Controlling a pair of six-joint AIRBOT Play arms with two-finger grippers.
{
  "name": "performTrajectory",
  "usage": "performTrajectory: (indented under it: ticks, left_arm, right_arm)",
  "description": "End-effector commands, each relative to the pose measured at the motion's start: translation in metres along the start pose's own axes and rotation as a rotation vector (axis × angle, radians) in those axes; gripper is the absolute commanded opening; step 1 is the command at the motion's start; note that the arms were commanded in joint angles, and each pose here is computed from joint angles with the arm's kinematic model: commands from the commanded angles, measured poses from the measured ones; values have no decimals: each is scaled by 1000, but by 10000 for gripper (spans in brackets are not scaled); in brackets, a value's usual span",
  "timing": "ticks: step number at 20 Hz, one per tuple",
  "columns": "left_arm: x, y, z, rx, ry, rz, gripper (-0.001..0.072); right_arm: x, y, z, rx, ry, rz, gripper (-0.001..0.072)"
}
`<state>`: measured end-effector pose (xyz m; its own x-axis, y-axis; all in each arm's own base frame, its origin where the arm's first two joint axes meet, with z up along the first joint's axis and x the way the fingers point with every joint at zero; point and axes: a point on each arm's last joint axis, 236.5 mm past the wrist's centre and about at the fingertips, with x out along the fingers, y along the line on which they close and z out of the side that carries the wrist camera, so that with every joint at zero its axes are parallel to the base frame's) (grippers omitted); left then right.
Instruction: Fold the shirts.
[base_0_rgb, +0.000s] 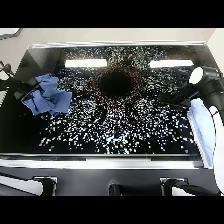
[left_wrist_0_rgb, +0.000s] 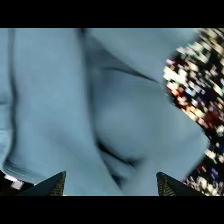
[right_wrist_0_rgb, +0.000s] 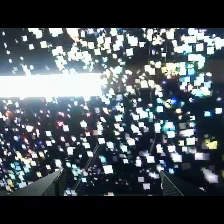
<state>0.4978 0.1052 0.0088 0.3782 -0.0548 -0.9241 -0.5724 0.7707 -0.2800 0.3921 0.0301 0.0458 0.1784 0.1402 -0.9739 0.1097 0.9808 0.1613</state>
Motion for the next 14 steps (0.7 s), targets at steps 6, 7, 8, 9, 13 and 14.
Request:
performTrajectory:
  ticks: [6, 7, 8, 9, 13, 14]
  left_arm:
    - [88, 4, -26, -70, 202, -105, 718]
    - [89, 3, -28, -67, 208, -107, 584]
    - [87, 1, -28, -64, 210, -117, 257]
    - [82, -5, -26, -48, 208, -145, 24]
    - [1, -77, 19, 87, 29, -377, 26]
    - [-39, -102, 27, 163, -48, -438, 25]
  right_arm:
    - [-1, 18, -1, 22, 7, 77, 672]
    - [-1, 22, -5, 23, 21, 92, 672]
    - [-1, 25, -8, 24, 34, 106, 671]
    - [-1, 26, -10, 24, 44, 107, 671]
    - [-9, 20, -11, -32, 26, 81, 669]
    - [-15, 15, -10, -44, 6, 56, 669]
